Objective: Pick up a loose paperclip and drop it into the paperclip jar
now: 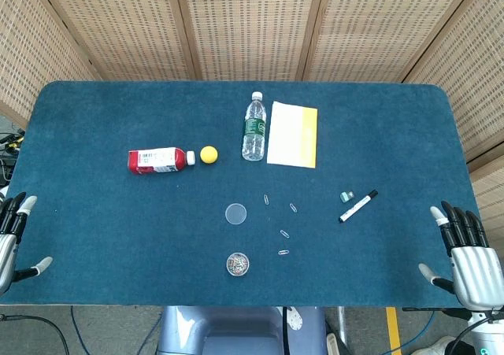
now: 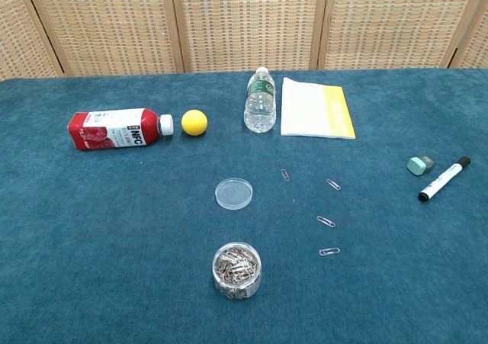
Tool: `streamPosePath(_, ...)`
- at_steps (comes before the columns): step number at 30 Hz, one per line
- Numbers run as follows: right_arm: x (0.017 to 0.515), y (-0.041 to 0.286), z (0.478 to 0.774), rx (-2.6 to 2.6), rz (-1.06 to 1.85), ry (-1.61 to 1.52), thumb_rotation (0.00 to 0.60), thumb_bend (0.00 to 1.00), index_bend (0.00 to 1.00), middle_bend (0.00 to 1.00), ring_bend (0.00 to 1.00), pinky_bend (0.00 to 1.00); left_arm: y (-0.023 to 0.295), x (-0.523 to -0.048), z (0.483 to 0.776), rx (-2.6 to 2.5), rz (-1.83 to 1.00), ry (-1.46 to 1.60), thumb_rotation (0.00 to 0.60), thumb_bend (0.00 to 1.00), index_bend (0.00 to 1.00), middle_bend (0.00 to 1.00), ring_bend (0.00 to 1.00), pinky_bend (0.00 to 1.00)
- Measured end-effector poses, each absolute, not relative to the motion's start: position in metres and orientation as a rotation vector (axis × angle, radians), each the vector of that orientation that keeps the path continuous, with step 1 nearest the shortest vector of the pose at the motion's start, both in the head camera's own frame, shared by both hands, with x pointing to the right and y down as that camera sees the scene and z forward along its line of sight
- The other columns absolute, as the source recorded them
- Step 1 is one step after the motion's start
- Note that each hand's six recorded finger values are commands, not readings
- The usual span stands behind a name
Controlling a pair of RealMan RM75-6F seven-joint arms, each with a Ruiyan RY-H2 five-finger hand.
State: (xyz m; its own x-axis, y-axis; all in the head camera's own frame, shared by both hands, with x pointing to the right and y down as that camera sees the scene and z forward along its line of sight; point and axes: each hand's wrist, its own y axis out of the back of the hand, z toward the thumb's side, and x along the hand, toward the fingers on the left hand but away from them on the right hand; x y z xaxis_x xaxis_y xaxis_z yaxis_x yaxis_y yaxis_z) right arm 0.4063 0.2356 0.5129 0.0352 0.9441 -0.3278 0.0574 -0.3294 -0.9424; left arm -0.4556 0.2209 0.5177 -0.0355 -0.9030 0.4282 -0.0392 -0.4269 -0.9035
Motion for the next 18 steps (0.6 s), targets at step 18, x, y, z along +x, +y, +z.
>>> streamPosePath(18, 0.386, 0.209, 0.527, -1.581, 1.382, -0.959, 0.600, 0.00, 0.12, 0.00, 0.00, 0.00, 0.217, -0.455, 0.526, -1.509, -1.580, 1.006, 0.600, 0.03, 0.00, 0.00, 0.00, 0.00)
